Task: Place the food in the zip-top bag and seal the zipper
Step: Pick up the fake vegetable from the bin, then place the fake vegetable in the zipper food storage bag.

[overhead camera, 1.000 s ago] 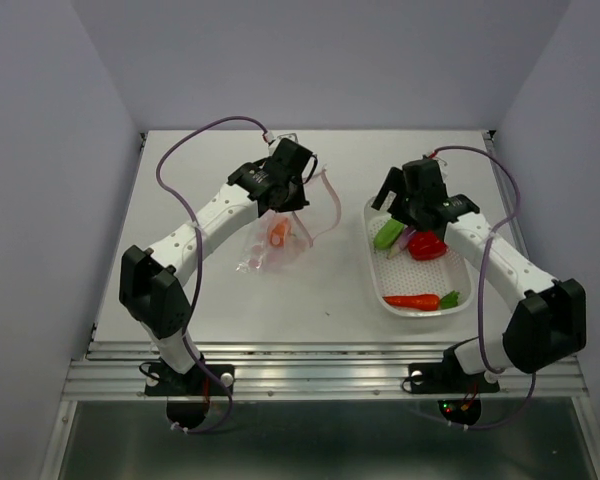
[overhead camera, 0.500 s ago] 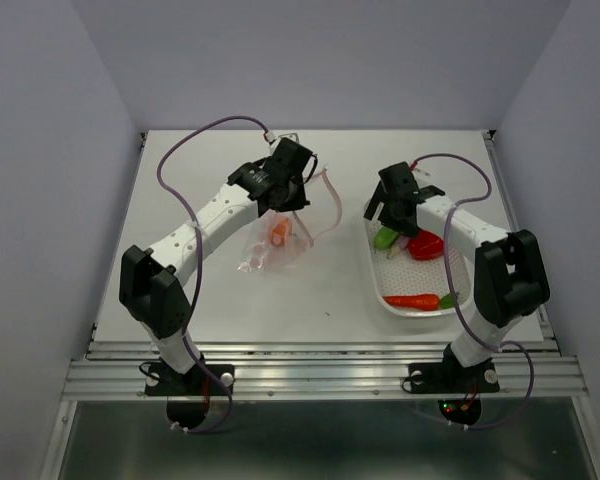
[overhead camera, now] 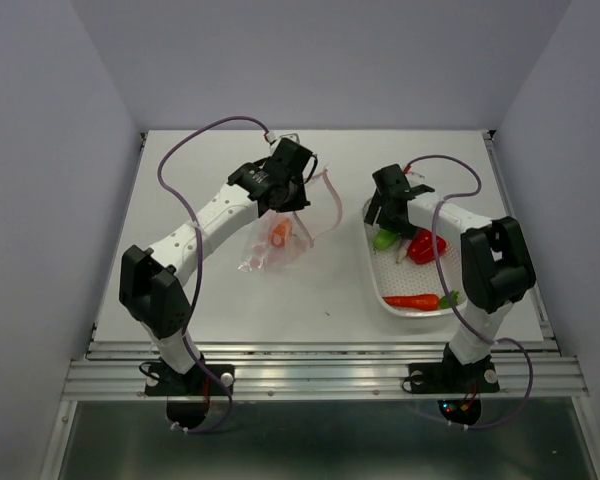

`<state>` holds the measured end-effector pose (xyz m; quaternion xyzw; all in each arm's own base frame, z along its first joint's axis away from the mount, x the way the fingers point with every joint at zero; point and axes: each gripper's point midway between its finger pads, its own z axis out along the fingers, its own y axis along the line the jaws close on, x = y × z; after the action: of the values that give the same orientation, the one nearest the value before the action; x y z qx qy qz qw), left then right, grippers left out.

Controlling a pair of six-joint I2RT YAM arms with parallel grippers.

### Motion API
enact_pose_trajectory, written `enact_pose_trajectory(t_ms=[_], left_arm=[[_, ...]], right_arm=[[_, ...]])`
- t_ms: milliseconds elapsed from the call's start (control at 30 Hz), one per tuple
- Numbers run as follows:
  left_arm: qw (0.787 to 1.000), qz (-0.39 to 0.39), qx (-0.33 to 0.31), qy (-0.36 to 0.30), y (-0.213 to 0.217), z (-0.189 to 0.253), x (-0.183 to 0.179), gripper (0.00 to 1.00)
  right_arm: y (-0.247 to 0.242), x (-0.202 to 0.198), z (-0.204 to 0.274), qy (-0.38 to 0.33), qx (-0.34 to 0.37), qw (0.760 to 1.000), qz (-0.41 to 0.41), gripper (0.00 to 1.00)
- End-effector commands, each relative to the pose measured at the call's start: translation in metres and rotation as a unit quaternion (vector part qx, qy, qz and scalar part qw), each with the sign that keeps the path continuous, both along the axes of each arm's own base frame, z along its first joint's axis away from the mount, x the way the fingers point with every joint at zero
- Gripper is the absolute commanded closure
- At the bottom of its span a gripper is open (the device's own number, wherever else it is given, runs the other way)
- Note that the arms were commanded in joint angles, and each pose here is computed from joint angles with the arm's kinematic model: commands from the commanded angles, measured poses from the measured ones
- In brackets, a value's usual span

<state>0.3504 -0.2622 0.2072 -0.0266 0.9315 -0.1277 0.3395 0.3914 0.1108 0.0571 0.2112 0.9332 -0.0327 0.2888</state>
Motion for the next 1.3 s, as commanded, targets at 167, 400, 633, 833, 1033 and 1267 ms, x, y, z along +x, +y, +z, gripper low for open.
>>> enact_pose_trajectory(t_ms=[167, 400, 633, 833, 1033, 1267], left_arm=[[1.000, -0.006, -0.013, -0.021, -0.001, 0.014, 0.002, 1.00], [1.000, -0.007, -0.017, -0.022, -0.002, 0.015, 0.002, 1.00], [1.000, -0.011, -0.021, -0.019, -0.005, 0.015, 0.002, 1.00], [0.999, -0.011, -0.023, -0.020, -0.006, 0.017, 0.001, 1.00], [0.999, -0.010, -0.028, -0.018, -0.007, 0.017, 0.001, 1.00], [0.999, -0.004, -0.032, -0.015, -0.009, 0.017, 0.003, 1.00]], right_arm=[[-0.002, 0.015, 0.010, -0.029, -0.013, 0.999, -0.014, 0.45], [-0.008, 0.016, 0.040, -0.066, -0.016, 0.998, -0.019, 0.67], [-0.021, 0.003, 0.112, -0.146, -0.011, 0.989, -0.012, 0.71], [0.041, -0.003, 0.203, -0.297, 0.112, 0.931, 0.180, 0.71], [0.123, -0.031, 0.262, -0.370, 0.163, 0.866, 0.295, 0.71], [0.167, -0.037, 0.275, -0.391, 0.206, 0.834, 0.330, 0.71]])
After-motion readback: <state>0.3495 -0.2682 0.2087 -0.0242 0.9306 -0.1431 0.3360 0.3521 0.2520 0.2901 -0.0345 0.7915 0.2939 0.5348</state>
